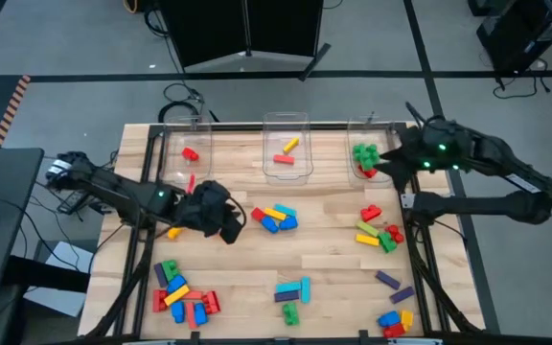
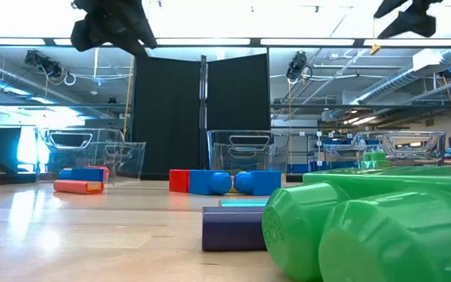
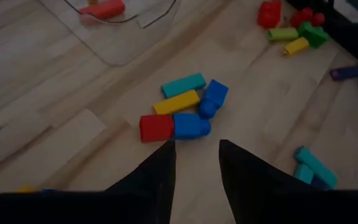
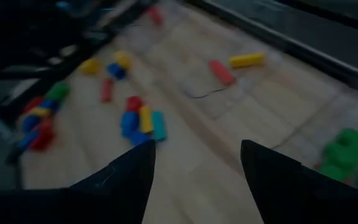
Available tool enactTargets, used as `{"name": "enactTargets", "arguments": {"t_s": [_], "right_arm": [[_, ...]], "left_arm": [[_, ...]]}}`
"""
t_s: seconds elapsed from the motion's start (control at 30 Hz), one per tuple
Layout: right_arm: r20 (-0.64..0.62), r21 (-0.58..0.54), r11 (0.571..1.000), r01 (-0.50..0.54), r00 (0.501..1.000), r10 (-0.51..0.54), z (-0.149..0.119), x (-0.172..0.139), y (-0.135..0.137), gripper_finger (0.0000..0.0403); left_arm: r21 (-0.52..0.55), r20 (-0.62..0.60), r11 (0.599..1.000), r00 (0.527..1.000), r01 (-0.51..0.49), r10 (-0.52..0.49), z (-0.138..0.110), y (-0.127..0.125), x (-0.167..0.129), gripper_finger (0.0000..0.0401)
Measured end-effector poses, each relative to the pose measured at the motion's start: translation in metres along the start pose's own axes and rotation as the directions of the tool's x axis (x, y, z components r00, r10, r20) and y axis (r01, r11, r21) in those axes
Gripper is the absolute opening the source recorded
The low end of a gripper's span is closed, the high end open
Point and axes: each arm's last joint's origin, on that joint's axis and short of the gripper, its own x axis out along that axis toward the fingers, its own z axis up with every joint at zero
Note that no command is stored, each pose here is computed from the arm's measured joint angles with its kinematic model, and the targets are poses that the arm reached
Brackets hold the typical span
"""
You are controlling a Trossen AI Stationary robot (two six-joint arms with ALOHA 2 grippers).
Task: Sort blocks by size
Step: Put the yellow block into the middle transparent bin
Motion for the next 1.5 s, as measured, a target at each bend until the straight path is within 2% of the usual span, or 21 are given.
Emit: {"name": "enactTargets", "arguments": {"t_s": [0.2,0.4,0.5,0.6,0.67,0.73,0.87,0.97,1.17,1.33,1.5], "right_arm": [[-0.091,-0.035,0.993,-0.114,0.990,0.110,-0.011,-0.002,0.013,0.0235],[-0.308,-0.125,0.982,-0.142,0.946,0.098,-0.021,0.027,0.039,0.0212],[-0.451,-0.213,0.967,-0.138,0.892,0.027,-0.033,0.048,0.056,0.0201],[-0.569,-0.292,0.951,-0.104,0.818,-0.085,-0.049,0.067,0.069,0.0197],[-0.622,-0.350,0.932,-0.089,0.766,-0.161,-0.059,0.075,0.076,0.0196],[-0.642,-0.404,0.911,-0.084,0.735,-0.217,-0.068,0.082,0.081,0.0197],[-0.612,-0.470,0.879,-0.084,0.748,-0.256,-0.093,0.091,0.082,0.0201],[-0.619,-0.444,0.892,-0.090,0.750,-0.232,-0.114,0.097,0.072,0.0201],[-0.591,-0.398,0.914,-0.080,0.785,-0.188,-0.146,0.111,0.050,0.0192],[-0.640,-0.374,0.913,-0.163,0.758,-0.127,-0.170,0.128,0.038,0.0190],[-0.635,-0.407,0.907,-0.107,0.747,-0.196,-0.185,0.138,0.023,0.0190]], "left_arm": [[0.009,0.012,1.000,1.000,0.003,-0.003,-0.004,-0.003,-0.002,0.0131],[0.017,0.014,1.000,1.000,0.000,0.000,-0.003,-0.003,-0.002,0.0131],[0.014,0.016,1.000,1.000,0.002,-0.003,-0.003,-0.003,-0.002,0.0131],[0.007,0.021,1.000,1.000,0.011,-0.011,-0.003,-0.004,-0.002,0.0131],[0.001,0.026,1.000,0.999,0.018,-0.018,-0.002,-0.005,-0.002,0.0131],[-0.006,0.031,1.000,0.999,0.028,-0.027,-0.002,-0.006,-0.002,0.0131],[-0.012,0.035,0.999,0.999,0.042,-0.042,-0.002,-0.008,-0.003,0.0131],[-0.022,0.037,0.998,0.997,0.061,-0.060,-0.004,-0.010,-0.005,0.0131],[-0.029,0.035,0.997,0.997,0.067,-0.066,-0.006,-0.013,-0.003,0.0131],[-0.035,0.040,0.997,0.997,0.071,-0.070,-0.005,-0.014,-0.002,0.0131],[-0.035,0.043,0.997,0.997,0.068,-0.066,-0.005,-0.013,-0.002,0.0131]]}}
